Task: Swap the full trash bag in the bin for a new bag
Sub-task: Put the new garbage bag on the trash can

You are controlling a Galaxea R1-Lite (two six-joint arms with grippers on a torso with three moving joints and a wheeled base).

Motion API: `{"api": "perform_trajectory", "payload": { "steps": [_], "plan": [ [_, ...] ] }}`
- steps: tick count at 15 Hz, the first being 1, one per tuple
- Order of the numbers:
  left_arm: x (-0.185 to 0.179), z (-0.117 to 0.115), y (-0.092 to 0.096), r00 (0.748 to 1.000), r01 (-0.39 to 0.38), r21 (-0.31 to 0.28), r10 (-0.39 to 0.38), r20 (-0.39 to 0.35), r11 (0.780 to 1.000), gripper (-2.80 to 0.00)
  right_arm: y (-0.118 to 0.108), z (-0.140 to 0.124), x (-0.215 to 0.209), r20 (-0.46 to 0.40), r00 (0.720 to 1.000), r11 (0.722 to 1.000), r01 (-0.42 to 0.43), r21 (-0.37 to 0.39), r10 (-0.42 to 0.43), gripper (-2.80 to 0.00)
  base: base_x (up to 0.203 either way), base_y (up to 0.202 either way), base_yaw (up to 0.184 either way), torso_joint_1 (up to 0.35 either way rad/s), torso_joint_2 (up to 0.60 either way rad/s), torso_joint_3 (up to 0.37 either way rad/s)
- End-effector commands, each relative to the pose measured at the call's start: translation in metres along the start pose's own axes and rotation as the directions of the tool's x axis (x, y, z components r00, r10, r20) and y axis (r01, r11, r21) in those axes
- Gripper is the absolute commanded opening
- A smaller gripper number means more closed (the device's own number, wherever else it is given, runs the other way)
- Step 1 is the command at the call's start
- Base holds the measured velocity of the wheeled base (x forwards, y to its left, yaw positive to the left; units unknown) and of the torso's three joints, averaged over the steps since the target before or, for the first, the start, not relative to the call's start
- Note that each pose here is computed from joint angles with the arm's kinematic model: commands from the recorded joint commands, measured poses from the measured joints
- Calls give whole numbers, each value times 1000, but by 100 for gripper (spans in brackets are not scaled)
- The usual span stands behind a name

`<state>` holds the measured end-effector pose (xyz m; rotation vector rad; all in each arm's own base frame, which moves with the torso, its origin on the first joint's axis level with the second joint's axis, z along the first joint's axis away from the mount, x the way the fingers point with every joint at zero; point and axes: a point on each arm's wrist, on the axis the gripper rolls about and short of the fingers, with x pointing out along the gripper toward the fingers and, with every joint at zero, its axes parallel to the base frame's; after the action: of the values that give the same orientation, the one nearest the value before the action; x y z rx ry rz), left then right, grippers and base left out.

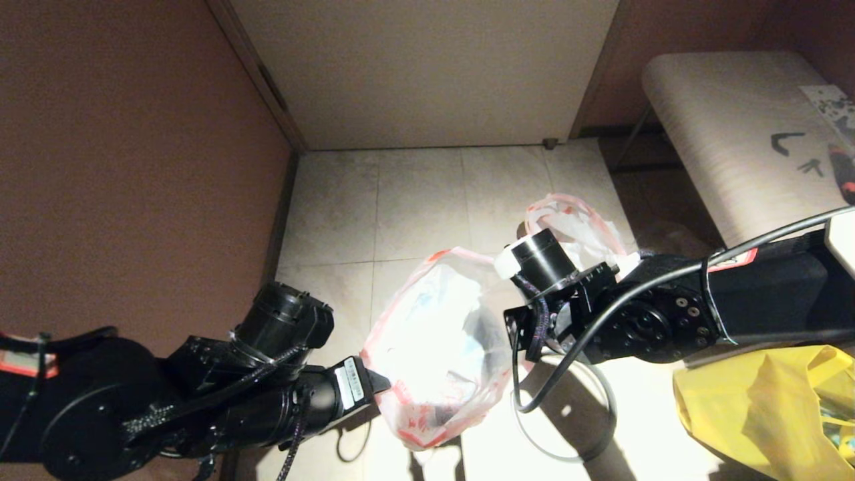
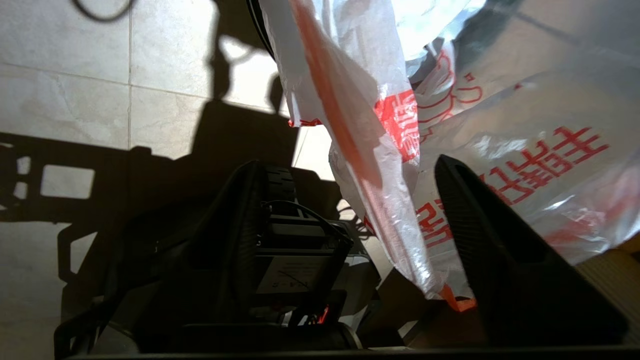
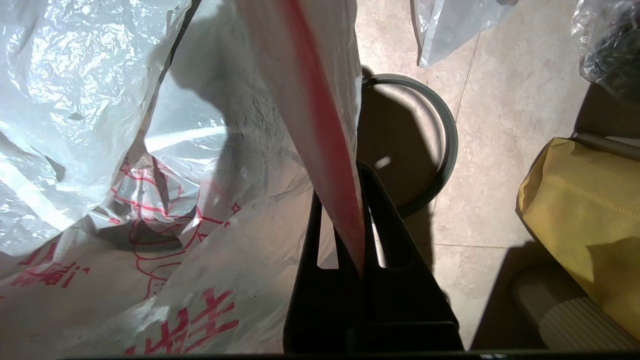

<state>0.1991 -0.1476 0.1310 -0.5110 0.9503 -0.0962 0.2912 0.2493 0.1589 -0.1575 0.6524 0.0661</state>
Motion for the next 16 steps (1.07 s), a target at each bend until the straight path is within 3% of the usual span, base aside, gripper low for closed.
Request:
{"api": "perform_trajectory", "payload": {
  "steps": [1,6,7,10,13,15,16],
  "plan": [
    [17,-2,0,999,-41,2,41,-30,999,0,1,-1,1,-2,1000,1000,2,-2,-2,-280,0,0,0,0,0,0],
    [56,0,-18,995,-71,26,72,-64,997,0,2,4,-2,16,1000,1000,-6,9,6,-280,0,0,0,0,0,0],
    [60,-3,-20,994,-75,36,78,-75,997,-280,2,7,-3,24,1000,1000,-9,13,9,-280,0,0,0,0,0,0],
    [75,-7,-20,991,-97,46,101,-93,994,-280,4,9,-4,30,999,1000,-13,18,12,-280,0,0,0,0,0,0],
    [99,2,-28,995,-79,64,82,-60,995,-280,1,17,-4,46,998,998,-38,44,36,-280,0,0,0,0,0,0],
    [120,15,-36,994,-106,82,105,16,991,-280,1,25,-1,65,989,988,-134,74,129,-280,0,0,0,0,0,0],
    [131,24,-43,989,-129,108,121,79,986,-280,2,34,9,128,976,976,-189,109,175,-280,0,0,0,0,0,0]
  ]
}}
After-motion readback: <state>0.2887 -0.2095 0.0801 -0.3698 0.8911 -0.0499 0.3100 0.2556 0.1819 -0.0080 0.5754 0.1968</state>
